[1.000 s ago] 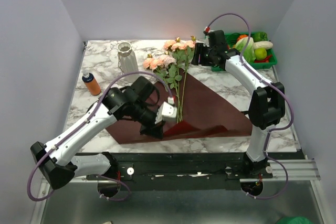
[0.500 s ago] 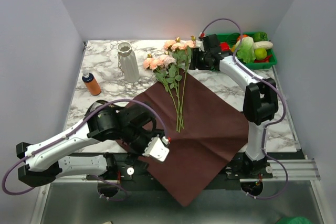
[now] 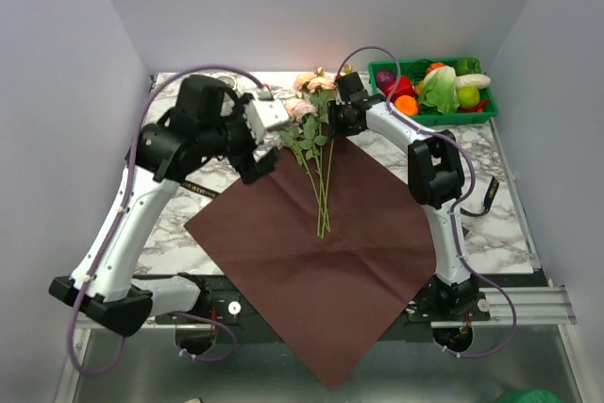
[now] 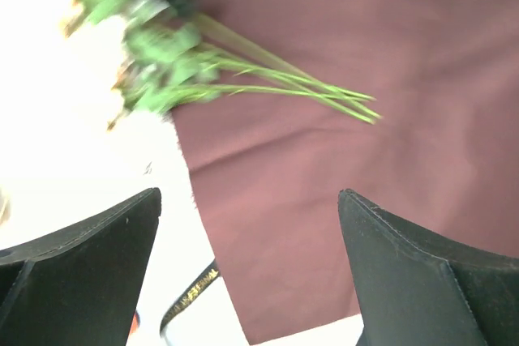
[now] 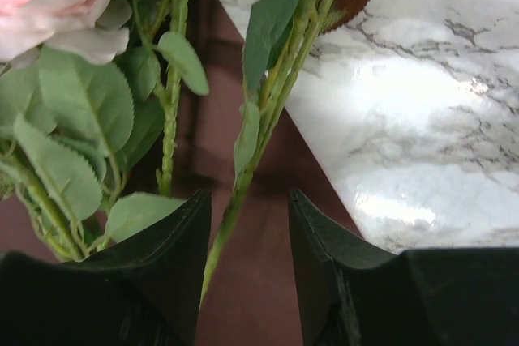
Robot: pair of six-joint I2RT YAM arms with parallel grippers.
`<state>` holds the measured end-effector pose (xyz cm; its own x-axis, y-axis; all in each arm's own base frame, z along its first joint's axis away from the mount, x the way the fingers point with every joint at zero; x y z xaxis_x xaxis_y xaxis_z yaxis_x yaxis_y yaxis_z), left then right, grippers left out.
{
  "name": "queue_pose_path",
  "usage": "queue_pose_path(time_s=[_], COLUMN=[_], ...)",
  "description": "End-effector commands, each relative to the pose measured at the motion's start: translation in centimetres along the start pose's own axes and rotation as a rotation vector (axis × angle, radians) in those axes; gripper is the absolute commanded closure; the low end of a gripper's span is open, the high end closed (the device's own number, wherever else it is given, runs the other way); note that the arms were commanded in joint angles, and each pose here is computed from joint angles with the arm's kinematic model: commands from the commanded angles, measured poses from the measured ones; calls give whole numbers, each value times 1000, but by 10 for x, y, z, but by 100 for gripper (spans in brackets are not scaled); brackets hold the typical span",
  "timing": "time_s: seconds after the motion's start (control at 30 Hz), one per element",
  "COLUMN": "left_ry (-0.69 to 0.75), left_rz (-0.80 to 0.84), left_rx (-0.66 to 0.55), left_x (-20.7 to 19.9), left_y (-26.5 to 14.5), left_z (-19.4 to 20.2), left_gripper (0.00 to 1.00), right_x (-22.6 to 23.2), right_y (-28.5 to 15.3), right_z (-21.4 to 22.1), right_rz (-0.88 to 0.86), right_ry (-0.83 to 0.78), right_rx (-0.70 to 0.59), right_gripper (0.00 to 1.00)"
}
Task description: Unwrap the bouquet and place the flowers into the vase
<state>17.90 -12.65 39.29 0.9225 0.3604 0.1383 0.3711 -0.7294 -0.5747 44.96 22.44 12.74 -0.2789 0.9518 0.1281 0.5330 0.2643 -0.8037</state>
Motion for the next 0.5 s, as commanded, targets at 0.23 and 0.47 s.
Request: queue_pose_path(time_s=[0.23, 0.47], left_ry=[-479, -584], left_rz=[-532, -581], left_rx=[-192, -152], left_x=[112, 133], left_y=[-39, -33], left_z=[27, 51], left_gripper=[1, 1], right_x=[2, 1], right_y=[24, 16], right_z=[-1, 3], right_rz=[24, 37], right_ry=[13, 22], right_rx=[39, 16], right_gripper=[62, 96])
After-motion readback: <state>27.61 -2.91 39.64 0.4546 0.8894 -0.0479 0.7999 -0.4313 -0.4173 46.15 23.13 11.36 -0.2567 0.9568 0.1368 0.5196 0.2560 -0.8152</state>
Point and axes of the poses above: each gripper's point midway between its finger pads, its own y axis out along the fingers, its own x axis along the line the jaws close on, z = x × y, the point moved 10 cm from there along -y, back along the fingers, and after that the axes turned 4 degrees about -y, right-handed, at the moved point
